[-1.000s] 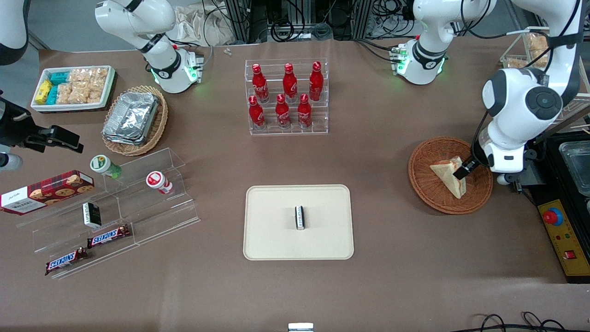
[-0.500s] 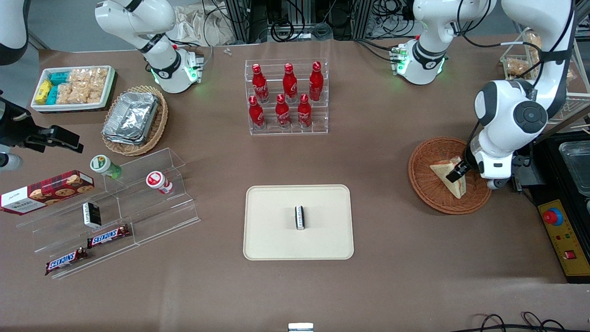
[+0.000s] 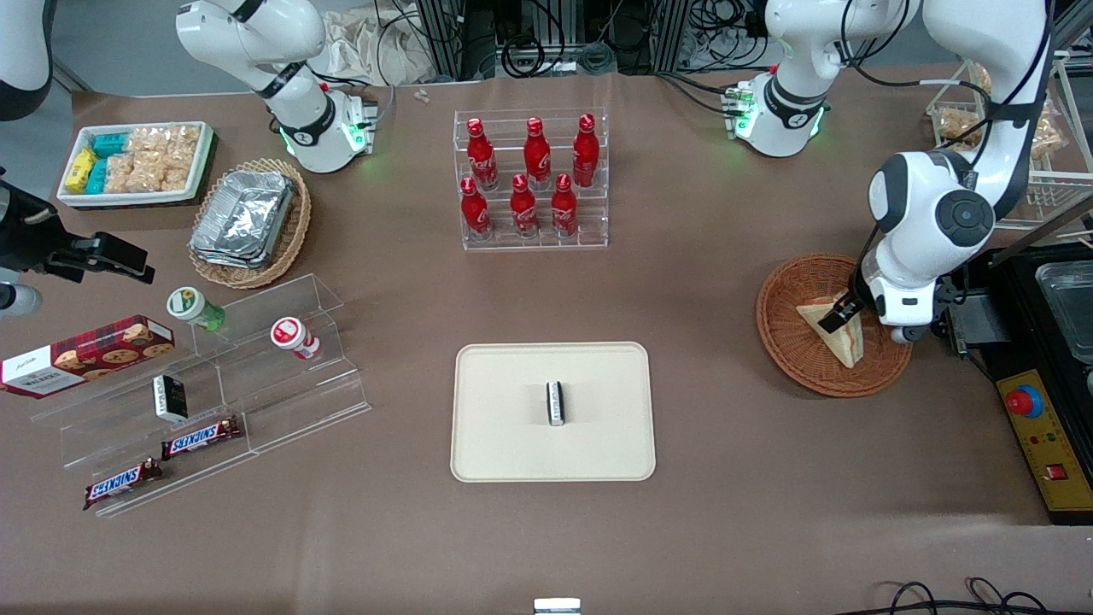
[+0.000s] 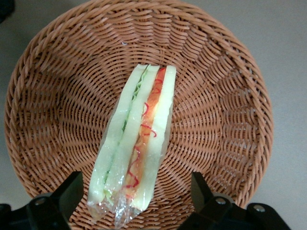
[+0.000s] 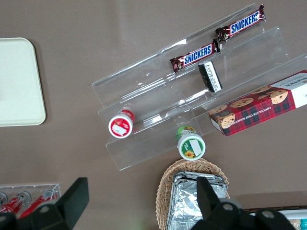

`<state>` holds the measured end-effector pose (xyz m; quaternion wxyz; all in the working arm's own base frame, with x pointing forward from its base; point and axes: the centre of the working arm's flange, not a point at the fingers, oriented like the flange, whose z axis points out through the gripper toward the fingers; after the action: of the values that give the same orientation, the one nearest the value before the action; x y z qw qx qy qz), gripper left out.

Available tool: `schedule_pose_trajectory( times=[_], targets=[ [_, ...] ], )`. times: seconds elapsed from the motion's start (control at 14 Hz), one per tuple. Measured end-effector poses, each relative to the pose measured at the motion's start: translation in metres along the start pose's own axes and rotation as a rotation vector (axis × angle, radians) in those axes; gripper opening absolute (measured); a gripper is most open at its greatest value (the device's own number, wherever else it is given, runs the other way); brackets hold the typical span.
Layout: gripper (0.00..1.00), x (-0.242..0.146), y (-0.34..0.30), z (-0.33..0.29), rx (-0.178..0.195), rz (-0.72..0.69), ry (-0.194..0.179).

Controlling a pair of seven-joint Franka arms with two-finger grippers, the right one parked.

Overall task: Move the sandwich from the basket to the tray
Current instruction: 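Lower the left gripper and close it on the sandwich's wrapped end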

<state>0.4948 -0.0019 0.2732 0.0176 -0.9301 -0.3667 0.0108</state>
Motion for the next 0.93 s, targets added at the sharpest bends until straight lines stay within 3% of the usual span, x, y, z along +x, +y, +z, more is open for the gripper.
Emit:
schedule_pose_trajectory(
  times=[0.21,0.29,0.64,0.93],
  targets=[
    [1.0,0.002,-0.001,0.007,-0.002,-0.005,0.0],
    [0.93,0.002,-0.002,0.01,-0.001,-0.005,-0.002],
    [0.4,0.003,-0.001,0.014,-0.003,-0.006,-0.001],
    [0.28,0.004,0.0,0.012,-0.009,-0.006,0.005]
  ],
)
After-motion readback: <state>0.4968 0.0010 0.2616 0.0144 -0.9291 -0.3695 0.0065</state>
